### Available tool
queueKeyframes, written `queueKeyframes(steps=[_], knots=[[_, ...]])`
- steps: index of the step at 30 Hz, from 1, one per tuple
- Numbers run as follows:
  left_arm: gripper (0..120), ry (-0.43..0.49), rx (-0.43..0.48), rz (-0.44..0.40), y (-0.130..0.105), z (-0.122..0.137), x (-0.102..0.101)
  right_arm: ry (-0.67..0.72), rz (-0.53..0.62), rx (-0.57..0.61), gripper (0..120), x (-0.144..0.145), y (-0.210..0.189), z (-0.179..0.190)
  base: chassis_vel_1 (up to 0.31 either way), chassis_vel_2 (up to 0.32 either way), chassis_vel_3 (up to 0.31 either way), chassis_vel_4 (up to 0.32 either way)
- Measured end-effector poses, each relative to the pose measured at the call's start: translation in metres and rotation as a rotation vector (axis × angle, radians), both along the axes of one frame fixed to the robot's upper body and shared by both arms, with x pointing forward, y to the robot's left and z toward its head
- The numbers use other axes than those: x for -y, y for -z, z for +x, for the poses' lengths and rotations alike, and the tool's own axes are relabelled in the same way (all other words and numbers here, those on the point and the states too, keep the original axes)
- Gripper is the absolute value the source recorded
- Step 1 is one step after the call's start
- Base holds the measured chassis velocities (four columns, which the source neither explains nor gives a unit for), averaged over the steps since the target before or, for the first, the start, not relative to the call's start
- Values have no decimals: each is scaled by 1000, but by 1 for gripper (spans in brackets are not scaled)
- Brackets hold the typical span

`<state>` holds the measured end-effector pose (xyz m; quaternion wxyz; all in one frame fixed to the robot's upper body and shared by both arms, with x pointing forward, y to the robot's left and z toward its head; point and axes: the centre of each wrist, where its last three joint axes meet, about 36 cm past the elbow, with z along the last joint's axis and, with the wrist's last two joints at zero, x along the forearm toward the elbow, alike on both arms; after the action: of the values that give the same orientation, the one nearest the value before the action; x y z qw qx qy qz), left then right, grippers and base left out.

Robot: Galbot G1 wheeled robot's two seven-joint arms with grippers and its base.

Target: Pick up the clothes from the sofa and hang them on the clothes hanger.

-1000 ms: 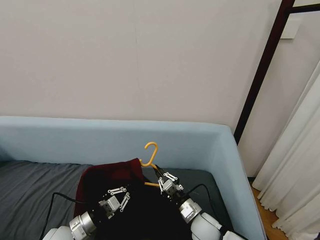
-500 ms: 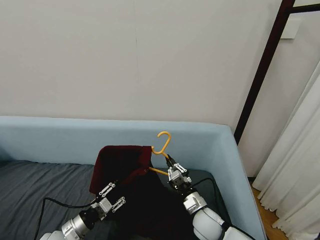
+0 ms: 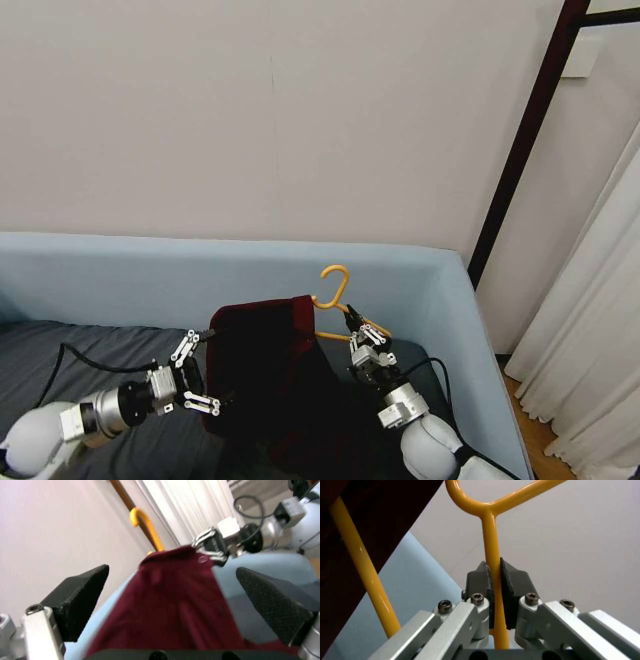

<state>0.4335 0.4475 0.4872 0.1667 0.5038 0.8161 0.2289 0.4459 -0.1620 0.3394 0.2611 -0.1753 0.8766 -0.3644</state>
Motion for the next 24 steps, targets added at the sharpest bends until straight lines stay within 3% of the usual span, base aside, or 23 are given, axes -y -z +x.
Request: queueKeyframes(steps=[6, 16, 20, 23, 24], knots=[[100, 6, -116, 50, -16, 15, -35, -54, -25, 36, 4, -17, 7, 1, 0, 0, 0, 0], [98, 31, -305, 56, -2, 19, -59, -129, -50, 46, 4, -39, 17, -8, 0, 0, 0, 0], [92, 56, -359, 83, 0, 21, -64, -144, -53, 53, 4, -43, 16, -11, 0, 0, 0, 0], [76, 72, -404, 117, 2, 25, -69, -160, -64, 68, 4, -45, 15, -12, 0, 0, 0, 0], [76, 72, -404, 117, 2, 25, -69, -160, -64, 68, 4, -45, 15, -12, 0, 0, 0, 0]])
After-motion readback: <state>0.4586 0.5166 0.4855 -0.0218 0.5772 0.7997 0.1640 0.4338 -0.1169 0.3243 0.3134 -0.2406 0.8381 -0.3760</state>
